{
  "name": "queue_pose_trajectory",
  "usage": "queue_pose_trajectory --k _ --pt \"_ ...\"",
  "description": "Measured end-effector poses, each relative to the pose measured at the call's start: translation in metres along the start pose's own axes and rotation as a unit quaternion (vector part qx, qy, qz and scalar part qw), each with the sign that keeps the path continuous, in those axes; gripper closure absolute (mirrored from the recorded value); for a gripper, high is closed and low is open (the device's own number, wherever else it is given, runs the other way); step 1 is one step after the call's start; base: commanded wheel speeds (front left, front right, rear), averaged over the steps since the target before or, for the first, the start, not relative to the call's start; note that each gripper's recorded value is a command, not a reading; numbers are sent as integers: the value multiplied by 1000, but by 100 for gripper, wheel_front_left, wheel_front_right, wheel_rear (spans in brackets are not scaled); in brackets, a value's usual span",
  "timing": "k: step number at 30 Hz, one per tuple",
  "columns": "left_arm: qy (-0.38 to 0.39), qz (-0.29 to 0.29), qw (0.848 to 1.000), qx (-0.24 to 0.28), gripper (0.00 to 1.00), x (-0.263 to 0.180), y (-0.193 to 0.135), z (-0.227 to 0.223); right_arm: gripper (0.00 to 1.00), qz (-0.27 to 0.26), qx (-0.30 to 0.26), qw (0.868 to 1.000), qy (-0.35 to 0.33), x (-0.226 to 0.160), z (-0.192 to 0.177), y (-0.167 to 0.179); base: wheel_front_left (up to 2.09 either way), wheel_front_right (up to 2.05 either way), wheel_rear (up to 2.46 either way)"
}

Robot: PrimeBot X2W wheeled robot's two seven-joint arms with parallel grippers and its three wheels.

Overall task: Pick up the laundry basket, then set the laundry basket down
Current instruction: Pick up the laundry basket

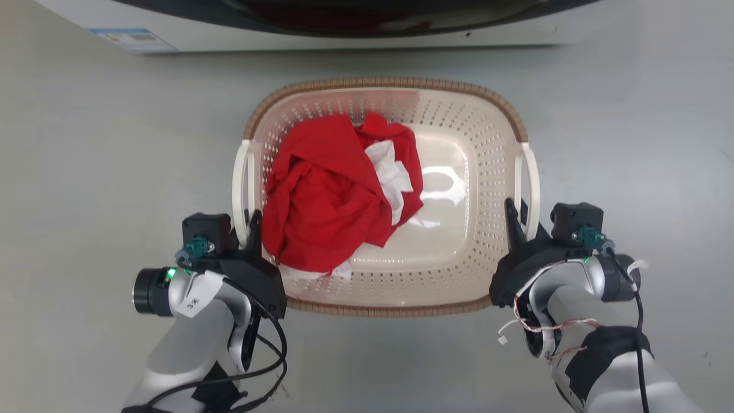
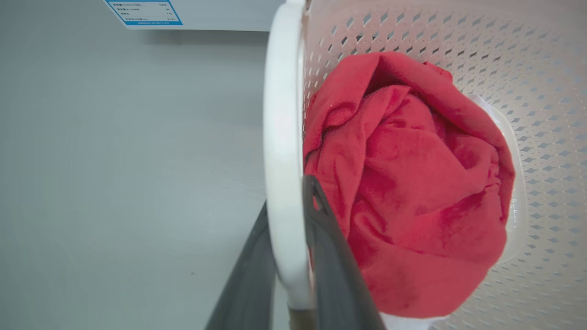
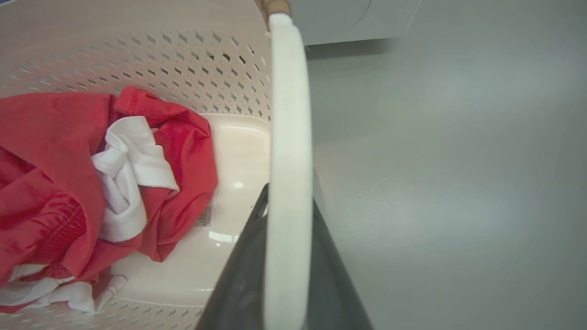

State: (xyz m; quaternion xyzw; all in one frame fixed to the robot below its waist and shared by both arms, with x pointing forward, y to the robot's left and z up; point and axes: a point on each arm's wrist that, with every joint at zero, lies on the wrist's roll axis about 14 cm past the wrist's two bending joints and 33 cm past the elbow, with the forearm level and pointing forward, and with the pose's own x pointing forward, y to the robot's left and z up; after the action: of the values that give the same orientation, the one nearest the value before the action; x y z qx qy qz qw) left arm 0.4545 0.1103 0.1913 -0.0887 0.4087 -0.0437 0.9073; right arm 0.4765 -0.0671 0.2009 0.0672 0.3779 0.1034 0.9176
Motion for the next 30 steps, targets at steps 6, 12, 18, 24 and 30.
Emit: queue_pose_trajectory --k 6,12,18,24,30 --pt "-5 -4 1000 -3 100 -22 -7 2 100 -5 4 1000 4 -22 0 2 0 0 0" --pt "-11 -4 1000 -7 100 -45 -11 5 100 -7 9 1000 3 -45 1 8 0 0 0" --pt "-14 -4 1000 -2 100 -69 -15 7 100 -4 10 1000 4 -67 4 15 0 0 0" --pt "5 -1 1000 -4 100 -102 -18 -8 100 1 20 999 30 -101 -9 26 0 0 0" --pt "18 -4 1000 4 100 -126 -21 -21 100 1 26 998 53 -127 -23 32 0 0 0"
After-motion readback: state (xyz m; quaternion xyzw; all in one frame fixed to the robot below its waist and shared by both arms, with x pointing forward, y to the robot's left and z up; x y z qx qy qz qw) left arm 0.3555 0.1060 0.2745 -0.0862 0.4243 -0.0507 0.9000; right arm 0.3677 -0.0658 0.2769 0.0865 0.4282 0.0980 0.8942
